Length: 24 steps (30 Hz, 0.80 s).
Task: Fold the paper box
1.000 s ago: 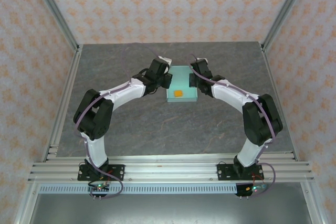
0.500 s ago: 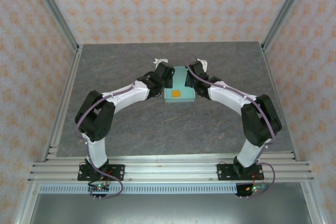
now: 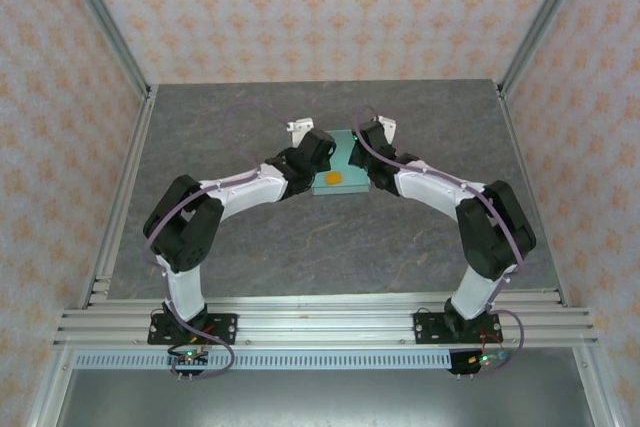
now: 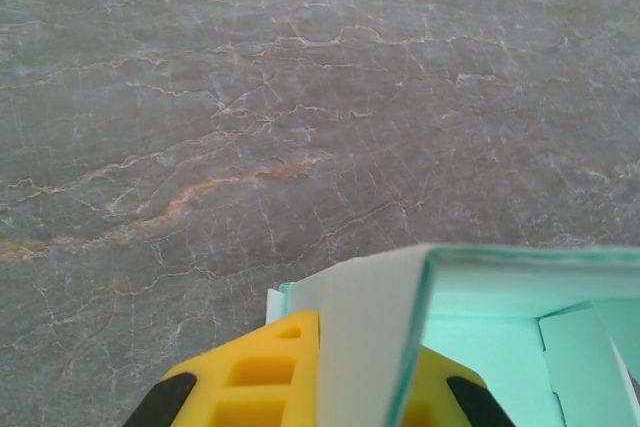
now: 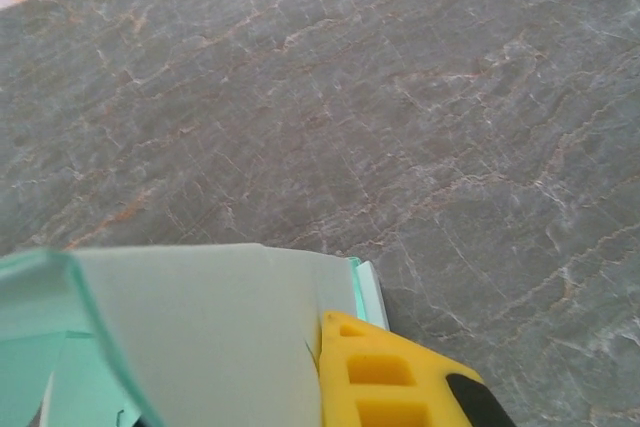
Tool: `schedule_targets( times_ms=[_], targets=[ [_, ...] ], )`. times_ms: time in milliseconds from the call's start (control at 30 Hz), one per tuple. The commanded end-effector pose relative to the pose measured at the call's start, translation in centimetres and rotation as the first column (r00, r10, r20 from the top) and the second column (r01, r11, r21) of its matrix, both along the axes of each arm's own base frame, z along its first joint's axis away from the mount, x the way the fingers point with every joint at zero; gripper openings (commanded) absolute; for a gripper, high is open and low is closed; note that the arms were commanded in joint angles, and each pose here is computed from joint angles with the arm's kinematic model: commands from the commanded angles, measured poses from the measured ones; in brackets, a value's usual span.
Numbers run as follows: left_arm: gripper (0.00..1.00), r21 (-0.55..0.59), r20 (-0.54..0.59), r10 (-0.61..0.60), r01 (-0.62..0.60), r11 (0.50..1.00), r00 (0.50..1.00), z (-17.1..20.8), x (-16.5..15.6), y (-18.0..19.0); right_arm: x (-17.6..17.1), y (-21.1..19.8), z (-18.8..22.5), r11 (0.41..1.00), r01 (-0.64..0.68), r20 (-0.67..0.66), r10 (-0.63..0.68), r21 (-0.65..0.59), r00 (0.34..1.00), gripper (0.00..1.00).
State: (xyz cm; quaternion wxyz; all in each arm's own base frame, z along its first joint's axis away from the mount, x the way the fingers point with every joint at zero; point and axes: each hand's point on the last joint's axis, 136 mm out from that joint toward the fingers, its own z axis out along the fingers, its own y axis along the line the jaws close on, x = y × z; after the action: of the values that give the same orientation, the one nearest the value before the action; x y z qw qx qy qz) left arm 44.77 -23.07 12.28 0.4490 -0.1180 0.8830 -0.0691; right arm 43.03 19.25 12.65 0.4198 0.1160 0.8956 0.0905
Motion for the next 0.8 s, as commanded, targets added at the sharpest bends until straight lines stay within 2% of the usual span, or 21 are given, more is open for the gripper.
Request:
schedule_targets(
  times_ms=[0, 300, 767],
  targets=[
    [0.01, 0.006, 0.061, 0.172, -0.173, 0.985, 0.983, 0.7, -0.3, 3.5, 0.2, -2.1, 0.6, 0.997, 0.075, 0.042, -0.075, -0.009, 0.996, 0.03],
    [0.01, 0.051, 0.102, 0.167, -0.173, 0.984, 0.981, -0.3, -2.0, 3.3, -1.0, -2.2, -0.2, 0.998, 0.054, 0.078, -0.052, -0.030, 0.996, 0.03],
    [0.01, 0.118, 0.183, 0.172, -0.195, 0.974, 0.968, -1.9, -4.9, 4.9, -3.2, -2.0, -1.0, 0.999, 0.035, 0.196, -0.029, -0.026, 0.980, 0.02]
  ],
)
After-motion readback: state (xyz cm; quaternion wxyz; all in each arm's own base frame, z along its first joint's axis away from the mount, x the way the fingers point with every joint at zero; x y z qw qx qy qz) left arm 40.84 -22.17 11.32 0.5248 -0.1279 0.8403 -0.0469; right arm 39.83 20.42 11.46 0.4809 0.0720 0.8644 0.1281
